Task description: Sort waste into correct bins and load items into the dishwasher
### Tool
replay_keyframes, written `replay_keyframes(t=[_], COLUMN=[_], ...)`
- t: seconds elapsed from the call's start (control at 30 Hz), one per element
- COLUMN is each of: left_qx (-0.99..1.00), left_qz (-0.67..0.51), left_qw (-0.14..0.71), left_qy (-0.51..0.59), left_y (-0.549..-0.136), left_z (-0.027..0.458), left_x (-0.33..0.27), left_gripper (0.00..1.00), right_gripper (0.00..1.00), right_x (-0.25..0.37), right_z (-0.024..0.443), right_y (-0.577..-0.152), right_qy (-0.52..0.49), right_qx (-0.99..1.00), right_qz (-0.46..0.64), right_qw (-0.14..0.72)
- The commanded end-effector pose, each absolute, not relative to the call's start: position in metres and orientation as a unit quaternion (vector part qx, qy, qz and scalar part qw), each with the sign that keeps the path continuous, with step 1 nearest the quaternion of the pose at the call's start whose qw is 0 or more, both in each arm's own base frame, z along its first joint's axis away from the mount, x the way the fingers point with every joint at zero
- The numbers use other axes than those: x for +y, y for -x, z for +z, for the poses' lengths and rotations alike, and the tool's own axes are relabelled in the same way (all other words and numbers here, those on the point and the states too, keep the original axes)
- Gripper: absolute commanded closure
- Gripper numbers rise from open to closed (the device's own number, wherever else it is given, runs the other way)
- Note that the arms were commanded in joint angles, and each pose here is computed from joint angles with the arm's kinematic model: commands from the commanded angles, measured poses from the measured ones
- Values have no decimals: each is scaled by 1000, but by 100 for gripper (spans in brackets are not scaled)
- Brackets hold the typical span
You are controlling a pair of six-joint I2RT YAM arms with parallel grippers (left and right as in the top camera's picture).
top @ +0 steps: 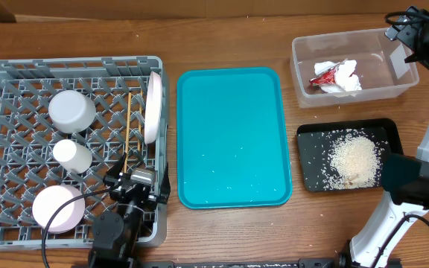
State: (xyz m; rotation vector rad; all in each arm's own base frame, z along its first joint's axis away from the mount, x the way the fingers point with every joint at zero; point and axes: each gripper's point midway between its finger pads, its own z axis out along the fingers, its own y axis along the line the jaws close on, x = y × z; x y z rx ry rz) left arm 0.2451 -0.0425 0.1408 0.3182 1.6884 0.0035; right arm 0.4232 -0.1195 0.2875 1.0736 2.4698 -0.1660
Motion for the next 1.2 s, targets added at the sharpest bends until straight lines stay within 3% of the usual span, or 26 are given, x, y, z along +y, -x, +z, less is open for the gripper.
replay_keyframes(t=[0.0, 1.17], left_qx=[729, 723], left_qz=[14, 23], left_qw=[670, 679], left_qy=[-138, -127], left_y=[-244, -244], left_z=[150, 156], left_x=[-40, -33], left_gripper=[0, 0], right_gripper=[0, 0], right_x=[-122, -122], right_z=[302, 302], right_y=[-420, -420], right_qy=[-388, -388], right_qx=[887, 887], right_qz=[-62, -62], right_qw=[240, 240])
